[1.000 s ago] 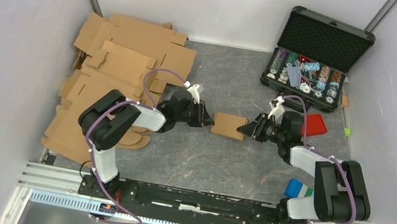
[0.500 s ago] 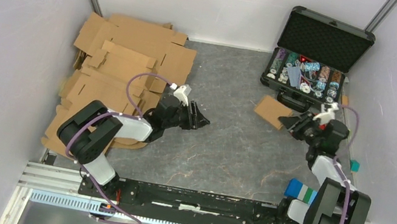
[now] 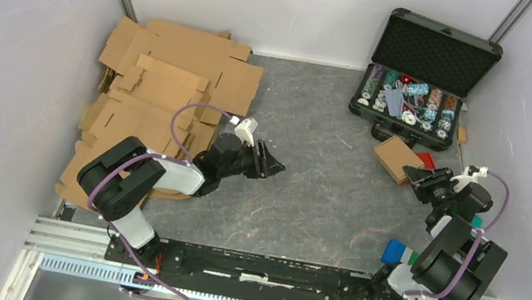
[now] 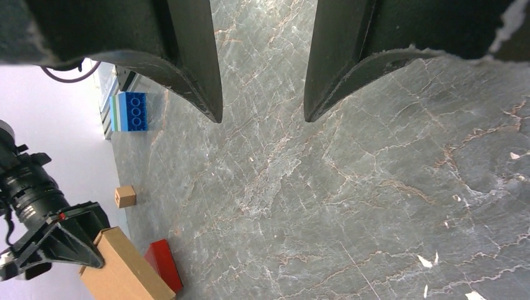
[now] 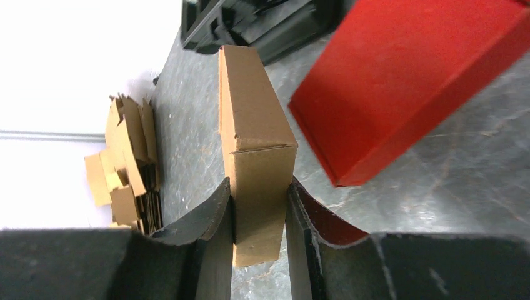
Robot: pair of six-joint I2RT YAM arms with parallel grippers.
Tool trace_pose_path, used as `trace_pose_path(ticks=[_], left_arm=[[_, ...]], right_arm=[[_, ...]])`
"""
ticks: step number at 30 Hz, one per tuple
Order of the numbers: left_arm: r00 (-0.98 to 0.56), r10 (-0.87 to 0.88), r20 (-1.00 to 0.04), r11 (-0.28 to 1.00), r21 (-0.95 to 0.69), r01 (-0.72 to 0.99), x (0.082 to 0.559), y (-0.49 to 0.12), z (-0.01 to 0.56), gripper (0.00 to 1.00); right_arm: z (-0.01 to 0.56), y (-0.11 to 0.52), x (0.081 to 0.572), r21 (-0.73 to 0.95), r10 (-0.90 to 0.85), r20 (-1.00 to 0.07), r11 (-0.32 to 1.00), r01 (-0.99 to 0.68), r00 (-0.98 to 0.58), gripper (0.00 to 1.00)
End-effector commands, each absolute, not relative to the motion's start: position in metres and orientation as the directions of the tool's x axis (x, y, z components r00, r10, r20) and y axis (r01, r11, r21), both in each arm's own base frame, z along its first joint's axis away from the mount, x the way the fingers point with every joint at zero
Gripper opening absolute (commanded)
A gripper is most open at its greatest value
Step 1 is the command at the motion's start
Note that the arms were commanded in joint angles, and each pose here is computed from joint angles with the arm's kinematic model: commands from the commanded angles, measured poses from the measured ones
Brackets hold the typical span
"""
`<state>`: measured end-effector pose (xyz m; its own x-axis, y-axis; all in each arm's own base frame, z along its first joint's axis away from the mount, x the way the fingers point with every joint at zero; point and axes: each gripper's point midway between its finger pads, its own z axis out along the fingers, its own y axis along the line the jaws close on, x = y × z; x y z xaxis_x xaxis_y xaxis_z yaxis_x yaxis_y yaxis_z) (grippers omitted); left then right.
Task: Fold the paper box
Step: Place the paper box on the paper box.
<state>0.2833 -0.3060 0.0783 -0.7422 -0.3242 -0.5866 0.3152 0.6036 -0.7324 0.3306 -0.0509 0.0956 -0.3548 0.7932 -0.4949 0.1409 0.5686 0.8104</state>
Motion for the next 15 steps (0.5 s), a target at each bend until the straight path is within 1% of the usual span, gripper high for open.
trace_pose_path(ticks=[1, 11, 12, 13, 14, 15], left_arm=[[-0.696, -0.373, -0.614, 0.575, -0.741, 0.346, 0.289, -0.307, 0.101, 0.57], [-0.706, -0.361, -0.609, 0.579, -0.740, 0.342, 0.289, -0.309, 0.094, 0.57], [-0.707, -0.361, -0.608, 0.581, -0.740, 0.340, 0.289, -0.309, 0.094, 0.57], [-0.707, -0.359, -0.610, 0.581, -0.738, 0.343, 0.289, -0.310, 0.094, 0.56], [-0.706, -0.356, -0.612, 0.582, -0.737, 0.344, 0.289, -0.310, 0.094, 0.55], [-0.705, -0.355, -0.614, 0.586, -0.734, 0.344, 0.290, -0.309, 0.094, 0.56]], right_arm=[[0.104, -0.075, 0.338, 0.819, 0.809, -0.511, 0.561, 0.121, -0.291, 0.26], [0.103, -0.113, 0.352, 0.818, 0.839, -0.506, 0.540, 0.196, -0.199, 0.29], [0.101, -0.117, 0.352, 0.816, 0.842, -0.506, 0.537, 0.214, -0.185, 0.35], [0.100, -0.120, 0.353, 0.811, 0.842, -0.511, 0.538, 0.229, -0.172, 0.50], [0.100, -0.122, 0.354, 0.809, 0.842, -0.513, 0.539, 0.235, -0.166, 0.69], [0.100, -0.124, 0.354, 0.804, 0.839, -0.520, 0.544, 0.242, -0.160, 0.82]])
